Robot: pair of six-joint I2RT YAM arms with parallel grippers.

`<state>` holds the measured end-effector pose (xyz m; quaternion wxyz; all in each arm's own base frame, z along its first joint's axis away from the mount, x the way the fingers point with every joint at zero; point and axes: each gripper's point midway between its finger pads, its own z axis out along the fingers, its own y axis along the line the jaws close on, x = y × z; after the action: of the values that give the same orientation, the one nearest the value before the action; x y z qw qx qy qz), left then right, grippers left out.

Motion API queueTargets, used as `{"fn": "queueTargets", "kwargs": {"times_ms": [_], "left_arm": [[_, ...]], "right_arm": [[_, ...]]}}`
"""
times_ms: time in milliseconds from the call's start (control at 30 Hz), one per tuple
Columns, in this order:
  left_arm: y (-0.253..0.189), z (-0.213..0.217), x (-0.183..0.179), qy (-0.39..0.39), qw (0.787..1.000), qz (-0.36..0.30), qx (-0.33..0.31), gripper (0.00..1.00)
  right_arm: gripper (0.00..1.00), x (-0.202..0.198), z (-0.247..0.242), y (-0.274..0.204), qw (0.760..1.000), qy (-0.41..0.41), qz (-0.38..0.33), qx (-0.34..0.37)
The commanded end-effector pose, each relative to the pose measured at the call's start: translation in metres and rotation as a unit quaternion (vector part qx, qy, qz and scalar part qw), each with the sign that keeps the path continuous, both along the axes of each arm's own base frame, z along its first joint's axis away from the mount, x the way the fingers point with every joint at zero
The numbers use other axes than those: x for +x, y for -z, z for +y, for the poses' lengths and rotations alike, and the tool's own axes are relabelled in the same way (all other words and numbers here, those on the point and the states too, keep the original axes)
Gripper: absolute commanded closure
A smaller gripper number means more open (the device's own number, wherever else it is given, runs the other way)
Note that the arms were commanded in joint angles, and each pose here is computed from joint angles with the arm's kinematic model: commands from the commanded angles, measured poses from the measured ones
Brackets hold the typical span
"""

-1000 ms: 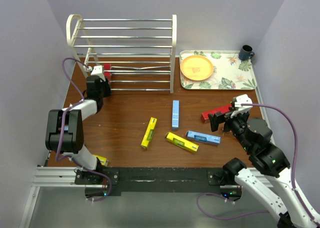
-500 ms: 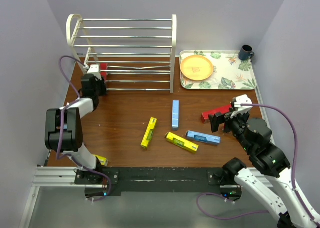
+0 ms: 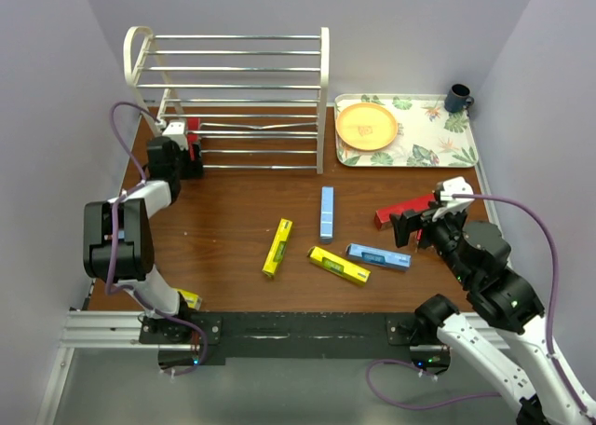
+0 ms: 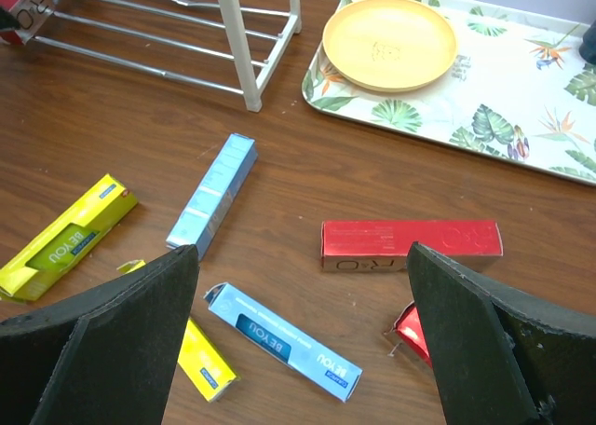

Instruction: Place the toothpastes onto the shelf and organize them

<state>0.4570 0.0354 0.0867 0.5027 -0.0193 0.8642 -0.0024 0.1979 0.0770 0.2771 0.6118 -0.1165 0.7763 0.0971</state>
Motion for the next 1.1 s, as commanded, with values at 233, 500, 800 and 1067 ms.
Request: {"fn": "queueTargets", "kwargs": {"times_ms": [233,500,800,1067], "left_arm": [[-0.086,-0.031,-0.057,0.03,0.996,-0.076,-0.045,0.0],[-0.12,-0.071,-0.131,0.098,0.987,-0.115,-0.047,0.0],[-0.131,-0.145,-0.172,0.253,0.95,-0.179,-0.05,0.0],[-0.125,-0.197,-0.196,0.337,0.919,-0.195,-0.057,0.0]], "right_arm": [[0.01,0.009,0.0,-0.005,0.996,0.055,0.05,0.046],[0.01,0.035,-0.019,0.033,0.97,0.192,0.15,-0.002],[0.01,0.086,-0.05,0.092,0.891,0.369,0.265,-0.021],[0.01,0.122,-0.111,0.137,0.802,0.504,0.319,0.021]]}}
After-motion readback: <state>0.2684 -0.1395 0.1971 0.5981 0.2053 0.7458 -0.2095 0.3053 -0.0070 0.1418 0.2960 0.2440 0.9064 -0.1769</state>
